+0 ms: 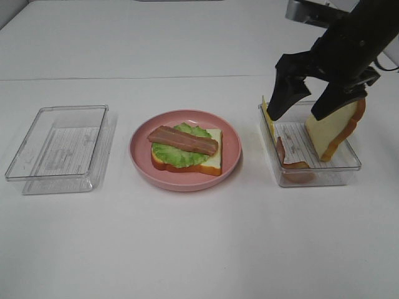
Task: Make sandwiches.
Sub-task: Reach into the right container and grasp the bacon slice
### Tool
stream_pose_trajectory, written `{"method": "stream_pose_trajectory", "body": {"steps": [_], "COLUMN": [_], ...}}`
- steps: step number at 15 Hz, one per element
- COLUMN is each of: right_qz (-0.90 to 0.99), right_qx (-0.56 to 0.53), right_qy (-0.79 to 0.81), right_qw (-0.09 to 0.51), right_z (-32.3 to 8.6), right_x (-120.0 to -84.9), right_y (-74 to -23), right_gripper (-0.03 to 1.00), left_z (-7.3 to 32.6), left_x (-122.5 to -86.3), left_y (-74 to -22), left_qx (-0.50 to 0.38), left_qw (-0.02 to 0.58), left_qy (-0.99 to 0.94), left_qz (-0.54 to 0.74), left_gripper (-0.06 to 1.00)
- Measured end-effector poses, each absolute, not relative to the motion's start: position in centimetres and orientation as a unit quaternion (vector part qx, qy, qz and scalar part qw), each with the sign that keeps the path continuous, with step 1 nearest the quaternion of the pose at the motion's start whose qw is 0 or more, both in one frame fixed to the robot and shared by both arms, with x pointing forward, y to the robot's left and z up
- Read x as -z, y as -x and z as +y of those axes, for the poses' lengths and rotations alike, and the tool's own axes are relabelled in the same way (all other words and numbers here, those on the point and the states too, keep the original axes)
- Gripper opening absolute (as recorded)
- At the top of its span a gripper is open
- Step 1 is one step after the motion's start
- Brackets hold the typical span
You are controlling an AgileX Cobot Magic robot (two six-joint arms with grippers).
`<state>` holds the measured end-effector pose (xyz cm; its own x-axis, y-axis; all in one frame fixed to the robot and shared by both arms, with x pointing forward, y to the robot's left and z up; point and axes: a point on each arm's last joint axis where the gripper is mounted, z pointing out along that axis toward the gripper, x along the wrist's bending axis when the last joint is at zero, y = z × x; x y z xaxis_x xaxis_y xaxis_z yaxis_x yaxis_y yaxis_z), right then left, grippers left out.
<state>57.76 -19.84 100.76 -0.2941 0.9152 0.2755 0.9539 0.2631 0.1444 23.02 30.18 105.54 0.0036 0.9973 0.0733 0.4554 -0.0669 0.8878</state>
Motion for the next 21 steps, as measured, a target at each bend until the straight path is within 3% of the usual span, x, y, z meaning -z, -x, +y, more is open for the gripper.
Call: {"method": "stream_pose_trajectory", "body": {"steps": [8,12,13,17,21], "right_qz": [-0.792,-0.791,-0.791,-0.793,-0.793], "right_qx": [0.087,0.078,0.078,0.075,0.076], "right_qy": [0.596,0.597,0.597,0.596,0.596], "right_qw": [0.098,0.105,0.105,0.102,0.101], "right_z": [-18.9,-18.9,-18.9,-18.9,-18.9], "right_x": [-93.5,-92.5,-92.5,-92.4,-92.4], "right_y": [-59.7,-59.9,-59.9,-59.9,-59.9], "right_gripper": [0.85,0.83,0.79,0.43,0.41], "left_z": [30.2,30.2,30.2,30.2,30.2], "left_x": [-105.5,-105.5,-105.5,-105.5,-105.5], "left_y": [-23.0,-23.0,-23.0,-23.0,-23.0], "left_qx": [-0.390,-0.390,-0.390,-0.390,-0.390], "left_qw": [0.347,0.347,0.347,0.347,0.347], "left_qy": [-0.617,-0.617,-0.617,-0.617,-0.617], "left_qz": [0.588,0.588,0.588,0.588,0.588], "left_gripper": [0.87,0.87,0.87,0.87,0.87]}}
